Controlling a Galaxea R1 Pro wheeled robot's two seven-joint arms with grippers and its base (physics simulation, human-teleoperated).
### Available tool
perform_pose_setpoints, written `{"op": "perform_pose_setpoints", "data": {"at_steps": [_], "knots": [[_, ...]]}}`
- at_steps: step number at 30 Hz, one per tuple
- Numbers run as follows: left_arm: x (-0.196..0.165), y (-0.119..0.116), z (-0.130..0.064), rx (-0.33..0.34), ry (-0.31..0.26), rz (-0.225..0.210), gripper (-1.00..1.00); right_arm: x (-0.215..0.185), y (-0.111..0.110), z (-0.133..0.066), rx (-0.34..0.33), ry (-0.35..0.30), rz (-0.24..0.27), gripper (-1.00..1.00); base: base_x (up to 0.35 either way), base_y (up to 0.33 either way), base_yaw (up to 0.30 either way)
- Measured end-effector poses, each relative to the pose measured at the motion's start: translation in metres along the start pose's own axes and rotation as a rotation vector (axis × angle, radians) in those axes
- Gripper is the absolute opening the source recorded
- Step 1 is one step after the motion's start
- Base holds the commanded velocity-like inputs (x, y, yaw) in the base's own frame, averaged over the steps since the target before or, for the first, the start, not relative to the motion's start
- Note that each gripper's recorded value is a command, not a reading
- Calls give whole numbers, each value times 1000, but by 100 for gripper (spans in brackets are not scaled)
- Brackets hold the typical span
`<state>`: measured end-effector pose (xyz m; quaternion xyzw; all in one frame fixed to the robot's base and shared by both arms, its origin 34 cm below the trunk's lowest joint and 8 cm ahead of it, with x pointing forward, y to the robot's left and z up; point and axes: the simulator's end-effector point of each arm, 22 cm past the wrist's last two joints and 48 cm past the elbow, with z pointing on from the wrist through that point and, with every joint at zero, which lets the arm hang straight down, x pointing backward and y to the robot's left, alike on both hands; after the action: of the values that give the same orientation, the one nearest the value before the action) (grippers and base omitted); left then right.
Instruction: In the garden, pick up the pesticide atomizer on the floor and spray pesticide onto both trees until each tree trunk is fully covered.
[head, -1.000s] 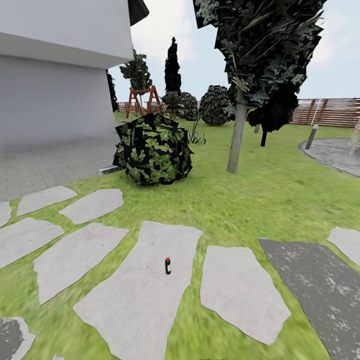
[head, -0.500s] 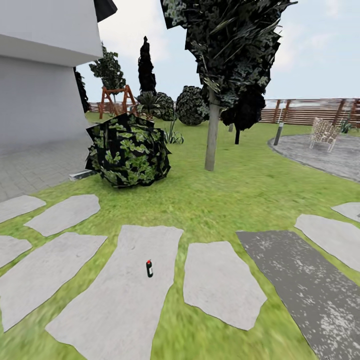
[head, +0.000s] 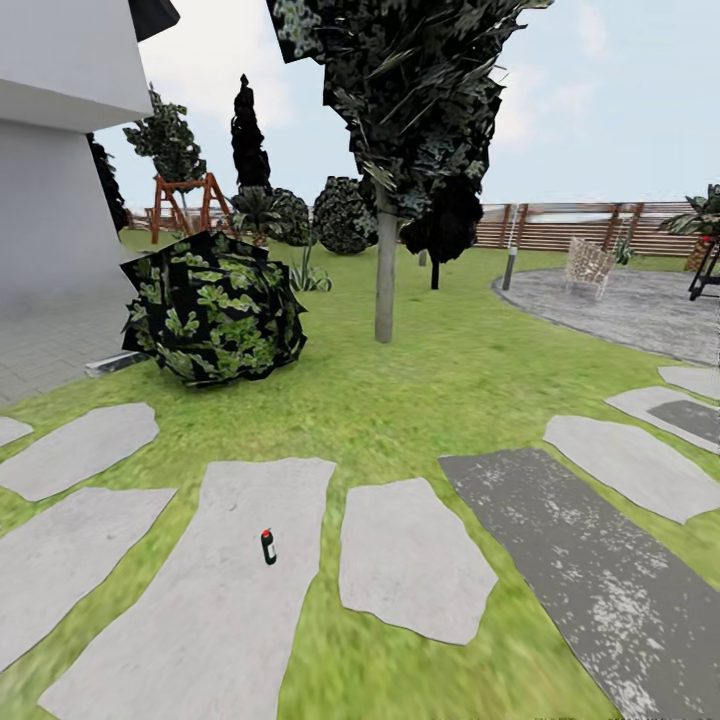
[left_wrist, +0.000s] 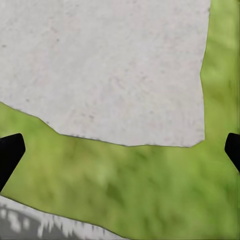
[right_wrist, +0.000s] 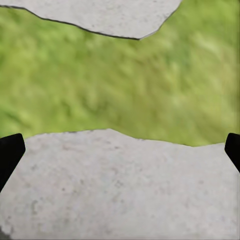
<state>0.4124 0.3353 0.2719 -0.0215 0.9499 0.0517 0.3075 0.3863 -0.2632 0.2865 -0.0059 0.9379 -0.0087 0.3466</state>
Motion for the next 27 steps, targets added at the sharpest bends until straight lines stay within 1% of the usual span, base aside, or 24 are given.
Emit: {"op": "perform_pose_setpoints", "data": {"at_steps": [13,18,27], "knots": [[0,0,0,-2,0,-1,100,-1,1,0,-1,-3,-1,100,0,0,-15],[-1,1,0,-3,-2,-1,100,-2,0,0,-1,-4,-1,100,79,88,-222],[-3,2,0,-7,-6,-2,100,-3,0,0,0,-8,0,100,167,261,-279]]}}
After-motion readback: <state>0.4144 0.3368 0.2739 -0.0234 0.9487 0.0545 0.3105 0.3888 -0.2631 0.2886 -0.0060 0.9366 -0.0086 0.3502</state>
